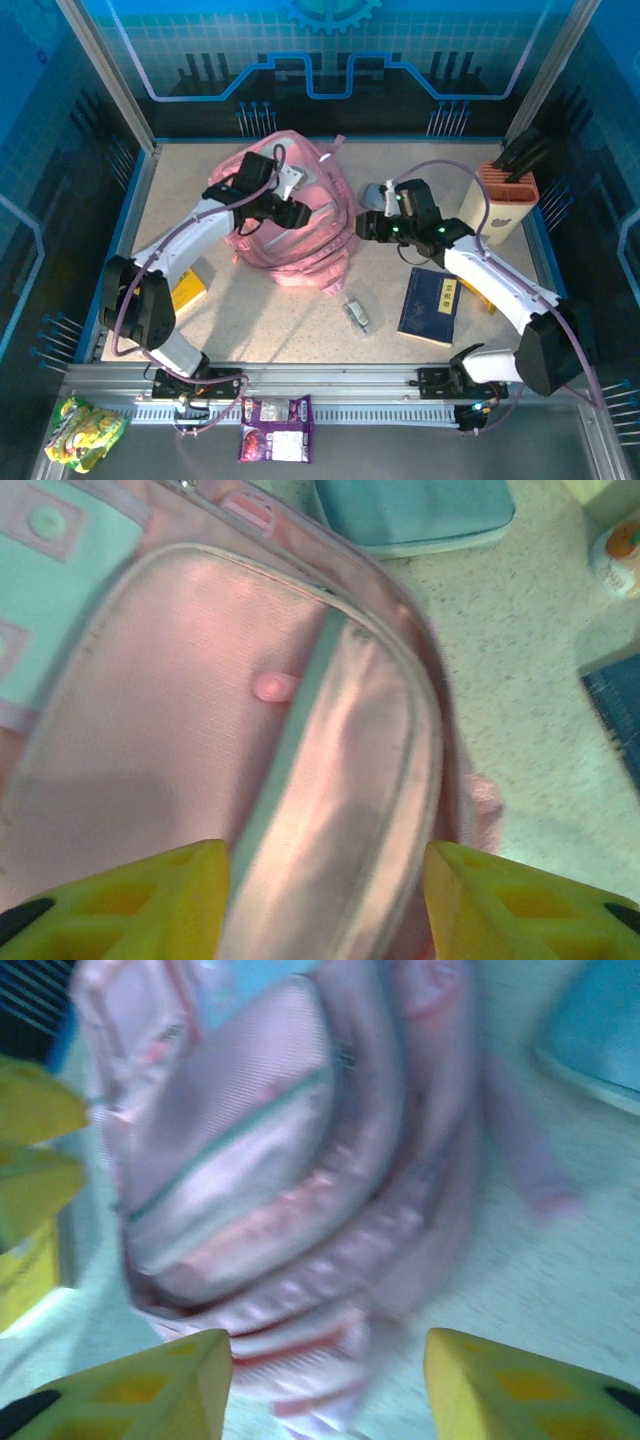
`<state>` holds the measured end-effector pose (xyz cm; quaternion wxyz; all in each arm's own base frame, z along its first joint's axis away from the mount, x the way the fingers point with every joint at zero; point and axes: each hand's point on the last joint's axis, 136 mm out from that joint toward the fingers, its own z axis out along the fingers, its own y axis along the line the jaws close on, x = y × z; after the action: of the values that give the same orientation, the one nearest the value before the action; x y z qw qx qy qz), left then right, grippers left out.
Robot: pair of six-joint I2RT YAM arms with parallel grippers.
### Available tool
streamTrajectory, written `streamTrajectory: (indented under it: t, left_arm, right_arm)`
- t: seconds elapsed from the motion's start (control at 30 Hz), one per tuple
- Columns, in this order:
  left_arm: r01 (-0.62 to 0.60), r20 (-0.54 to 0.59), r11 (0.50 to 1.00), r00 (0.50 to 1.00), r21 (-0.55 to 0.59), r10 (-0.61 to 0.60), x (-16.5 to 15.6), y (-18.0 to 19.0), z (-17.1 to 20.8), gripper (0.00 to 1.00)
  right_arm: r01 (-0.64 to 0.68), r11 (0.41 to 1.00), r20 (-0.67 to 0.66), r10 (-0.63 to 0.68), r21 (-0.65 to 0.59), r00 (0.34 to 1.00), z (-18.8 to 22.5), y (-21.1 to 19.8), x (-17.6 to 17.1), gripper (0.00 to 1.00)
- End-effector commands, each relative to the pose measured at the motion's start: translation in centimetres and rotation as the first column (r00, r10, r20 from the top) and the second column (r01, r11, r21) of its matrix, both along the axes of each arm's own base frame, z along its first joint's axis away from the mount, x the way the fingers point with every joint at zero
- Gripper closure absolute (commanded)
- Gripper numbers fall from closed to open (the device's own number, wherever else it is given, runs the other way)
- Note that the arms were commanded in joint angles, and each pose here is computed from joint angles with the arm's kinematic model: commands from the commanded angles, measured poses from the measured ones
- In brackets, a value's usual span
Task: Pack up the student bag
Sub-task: Close the student bag at the center of the table, then move the book to the center of the table.
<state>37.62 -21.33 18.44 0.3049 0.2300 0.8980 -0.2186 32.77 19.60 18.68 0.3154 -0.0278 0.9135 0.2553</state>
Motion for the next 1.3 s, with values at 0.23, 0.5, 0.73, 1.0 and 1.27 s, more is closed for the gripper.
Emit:
streamTrajectory:
  t: [0.23, 0.5, 0.73, 1.0, 1.27]
  left_arm:
    - [-0.248, -0.185, 0.882, 0.965, -0.400, 0.187, -5.5, -9.1, 2.7, 0.37]
    - [-0.327, -0.331, 0.823, 0.926, -0.464, 0.182, -9.3, -15.8, -0.7, 0.37]
    - [-0.325, -0.394, 0.829, 0.908, -0.455, 0.140, -10.3, -19.2, -3.3, 0.38]
    - [-0.395, -0.397, 0.848, 0.884, -0.353, 0.247, -9.2, -18.3, -6.2, 0.41]
    - [-0.427, -0.408, 0.868, 0.860, -0.252, 0.305, -8.1, -18.1, -7.7, 0.43]
  right_arm:
    - [0.418, 0.861, -0.225, -0.486, -0.291, 0.844, -6.2, -15.6, -8.8, 0.19]
    - [0.545, 0.747, -0.302, -0.658, -0.382, 0.690, -11.0, -19.4, -11.8, 0.06]
    - [0.563, 0.720, -0.363, -0.693, -0.406, 0.623, -14.8, -20.3, -13.1, 0.00]
    - [0.492, 0.827, -0.482, -0.559, -0.271, 0.674, -16.3, -14.7, -11.7, 0.00]
    - [0.408, 0.904, -0.479, -0.415, -0.125, 0.773, -13.9, -11.0, -9.9, 0.13]
